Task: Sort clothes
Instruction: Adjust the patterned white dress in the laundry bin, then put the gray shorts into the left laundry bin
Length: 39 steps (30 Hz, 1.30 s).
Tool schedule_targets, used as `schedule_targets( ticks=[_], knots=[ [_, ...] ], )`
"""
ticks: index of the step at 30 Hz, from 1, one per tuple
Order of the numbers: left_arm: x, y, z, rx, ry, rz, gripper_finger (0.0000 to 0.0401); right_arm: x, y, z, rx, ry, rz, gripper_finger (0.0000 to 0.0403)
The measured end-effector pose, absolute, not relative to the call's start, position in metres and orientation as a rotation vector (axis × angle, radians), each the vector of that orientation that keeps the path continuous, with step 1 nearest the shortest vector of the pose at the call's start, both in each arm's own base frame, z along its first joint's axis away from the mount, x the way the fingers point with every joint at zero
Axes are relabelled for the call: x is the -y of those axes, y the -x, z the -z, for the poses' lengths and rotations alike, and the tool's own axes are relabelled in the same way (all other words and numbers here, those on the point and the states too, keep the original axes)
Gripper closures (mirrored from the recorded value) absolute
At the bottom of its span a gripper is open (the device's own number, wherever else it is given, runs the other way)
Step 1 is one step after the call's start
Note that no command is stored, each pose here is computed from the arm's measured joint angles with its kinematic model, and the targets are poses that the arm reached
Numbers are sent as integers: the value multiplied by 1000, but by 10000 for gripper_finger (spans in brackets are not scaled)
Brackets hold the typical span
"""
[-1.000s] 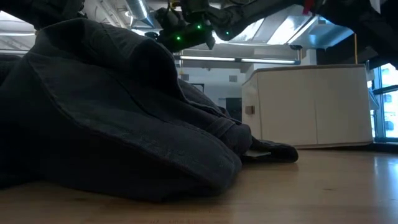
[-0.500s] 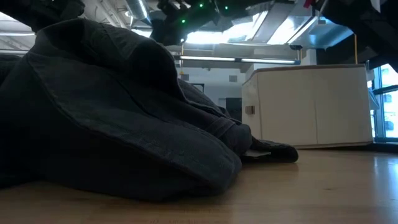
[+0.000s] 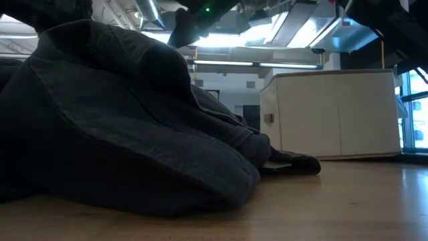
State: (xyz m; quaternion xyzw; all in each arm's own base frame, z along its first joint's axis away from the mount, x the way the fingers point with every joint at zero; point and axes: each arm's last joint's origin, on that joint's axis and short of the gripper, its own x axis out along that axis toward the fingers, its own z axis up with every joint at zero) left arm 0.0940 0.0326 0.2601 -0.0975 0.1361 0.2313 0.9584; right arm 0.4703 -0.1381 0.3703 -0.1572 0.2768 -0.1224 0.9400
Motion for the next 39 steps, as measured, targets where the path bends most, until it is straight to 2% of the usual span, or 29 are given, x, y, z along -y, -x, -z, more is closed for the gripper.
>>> schedule_targets(
  ticks=[5, 13, 20, 25, 27, 29, 33, 39],
  knots=[
    [-34, -102, -269, -178, 203, -446, 239, 129, -458, -384, -588, 329, 247, 119],
    [-49, -131, -280, -72, 85, -605, 239, 110, -423, -418, -633, 343, 240, 119],
    [-77, -167, -273, -275, 51, -705, 239, 102, -399, -421, -775, 278, 223, 119],
    [-108, -165, -267, -512, 39, -1032, 239, 99, -389, -412, -902, 214, 213, 119],
    [-112, -161, -273, -556, 42, -1092, 239, 98, -386, -409, -950, 189, 204, 119],
    [-110, -159, -281, -568, 33, -1069, 239, 94, -383, -406, -988, 182, 192, 119],
    [-90, -155, -317, -456, 13, -921, 239, 81, -385, -405, -1006, 192, 158, 119],
    [-53, -149, -335, -340, 51, -502, 239, 53, -387, -403, -1030, 214, 60, 119]
  ],
)
